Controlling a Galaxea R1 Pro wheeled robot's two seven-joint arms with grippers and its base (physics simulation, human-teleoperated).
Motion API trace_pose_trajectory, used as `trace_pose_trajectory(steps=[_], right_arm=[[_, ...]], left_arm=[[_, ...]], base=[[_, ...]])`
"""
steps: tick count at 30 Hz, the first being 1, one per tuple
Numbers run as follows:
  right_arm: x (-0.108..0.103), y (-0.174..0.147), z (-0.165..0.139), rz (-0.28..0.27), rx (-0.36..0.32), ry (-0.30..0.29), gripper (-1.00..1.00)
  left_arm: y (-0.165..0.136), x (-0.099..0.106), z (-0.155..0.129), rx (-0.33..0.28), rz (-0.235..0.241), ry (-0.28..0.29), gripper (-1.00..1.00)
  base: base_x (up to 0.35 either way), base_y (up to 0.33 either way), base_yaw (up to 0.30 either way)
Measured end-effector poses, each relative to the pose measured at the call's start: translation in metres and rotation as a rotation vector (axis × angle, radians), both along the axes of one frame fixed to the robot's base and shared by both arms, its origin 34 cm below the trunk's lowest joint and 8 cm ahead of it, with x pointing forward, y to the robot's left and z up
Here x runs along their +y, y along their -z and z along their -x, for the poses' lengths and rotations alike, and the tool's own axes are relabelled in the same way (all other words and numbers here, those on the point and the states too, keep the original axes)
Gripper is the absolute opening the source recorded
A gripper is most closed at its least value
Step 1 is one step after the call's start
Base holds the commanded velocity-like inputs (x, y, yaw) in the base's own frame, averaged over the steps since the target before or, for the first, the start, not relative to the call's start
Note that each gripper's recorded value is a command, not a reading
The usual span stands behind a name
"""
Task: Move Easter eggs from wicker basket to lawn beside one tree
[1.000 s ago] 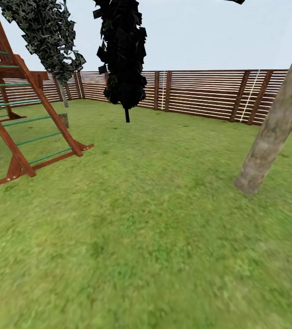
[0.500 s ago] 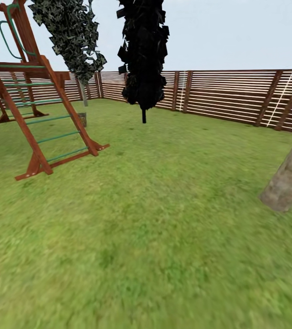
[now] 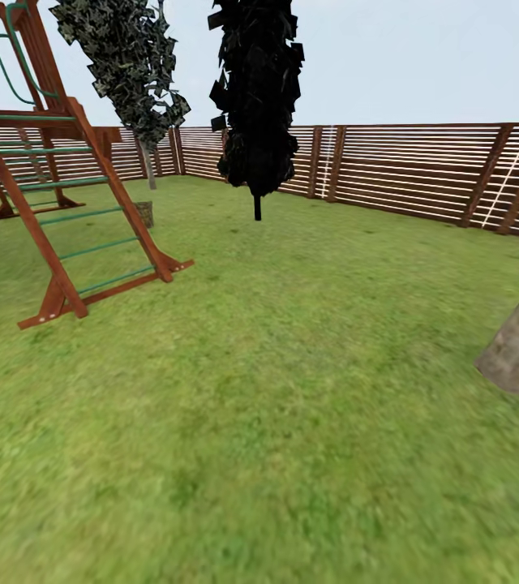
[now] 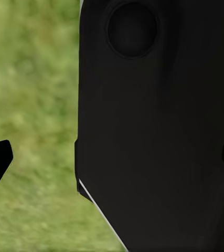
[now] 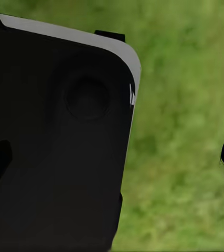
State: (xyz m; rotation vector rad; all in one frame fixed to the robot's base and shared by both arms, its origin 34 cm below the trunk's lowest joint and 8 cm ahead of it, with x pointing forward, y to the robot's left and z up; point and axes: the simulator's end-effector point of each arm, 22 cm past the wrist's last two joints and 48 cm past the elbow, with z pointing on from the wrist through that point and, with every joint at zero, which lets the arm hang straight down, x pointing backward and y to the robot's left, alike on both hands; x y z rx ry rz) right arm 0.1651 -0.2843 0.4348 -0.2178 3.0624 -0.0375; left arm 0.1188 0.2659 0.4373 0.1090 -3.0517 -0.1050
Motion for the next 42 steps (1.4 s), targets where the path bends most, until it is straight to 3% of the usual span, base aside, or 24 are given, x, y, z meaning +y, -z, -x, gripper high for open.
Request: trace_pose_trajectory(steps=[42], right_arm=[[0.0013, 0.0000, -0.0007, -0.002, -0.003, 0.001, 1.00]], left_arm=[[0.0000, -0.0045, 0.0002, 0.000, 0.006, -0.001, 1.00]], base=[[0.328, 0.000, 0.000]])
